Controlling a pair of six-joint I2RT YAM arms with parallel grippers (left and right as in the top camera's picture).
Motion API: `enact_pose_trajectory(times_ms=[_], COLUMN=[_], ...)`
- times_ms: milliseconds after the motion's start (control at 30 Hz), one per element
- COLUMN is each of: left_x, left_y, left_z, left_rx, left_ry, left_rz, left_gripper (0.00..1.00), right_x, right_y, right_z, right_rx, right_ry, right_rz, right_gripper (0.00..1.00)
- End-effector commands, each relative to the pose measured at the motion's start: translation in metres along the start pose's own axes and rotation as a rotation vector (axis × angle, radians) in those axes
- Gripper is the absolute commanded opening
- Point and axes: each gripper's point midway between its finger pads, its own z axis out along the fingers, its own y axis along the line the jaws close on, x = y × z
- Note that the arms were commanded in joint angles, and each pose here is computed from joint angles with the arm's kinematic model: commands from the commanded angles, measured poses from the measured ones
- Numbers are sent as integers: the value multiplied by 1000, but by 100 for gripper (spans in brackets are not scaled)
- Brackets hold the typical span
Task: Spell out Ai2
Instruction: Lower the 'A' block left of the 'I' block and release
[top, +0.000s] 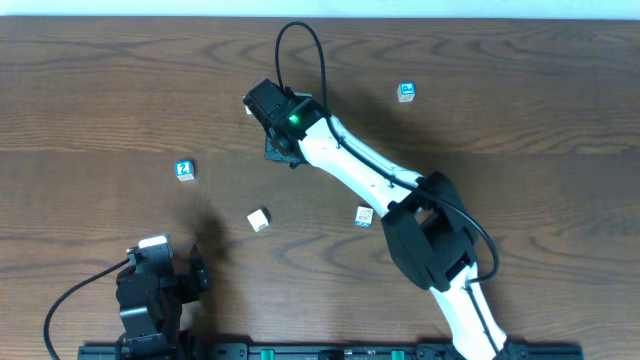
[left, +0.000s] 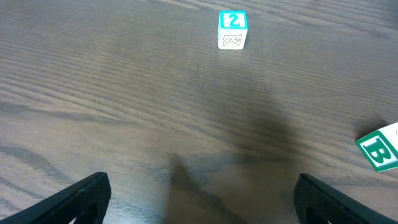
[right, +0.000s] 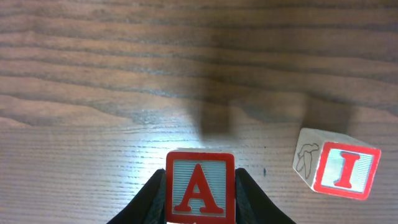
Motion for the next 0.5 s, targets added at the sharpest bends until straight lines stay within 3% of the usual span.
enact_pose_trajectory(times_ms=[0, 133, 467], left_x=[7, 7, 7], left_y=[2, 2, 2], left_z=[2, 2, 2], left_rx=[-11, -11, -11], left_ry=[18, 18, 18], left_rz=[13, 13, 13], left_gripper=[95, 95, 95], right_x=[4, 6, -3], right_y=[-4, 1, -16], right_z=[7, 15, 8], right_rx=[-4, -75, -25], right_ry=[17, 42, 25], right_rz=[-37, -55, -35], right_gripper=[1, 1, 1])
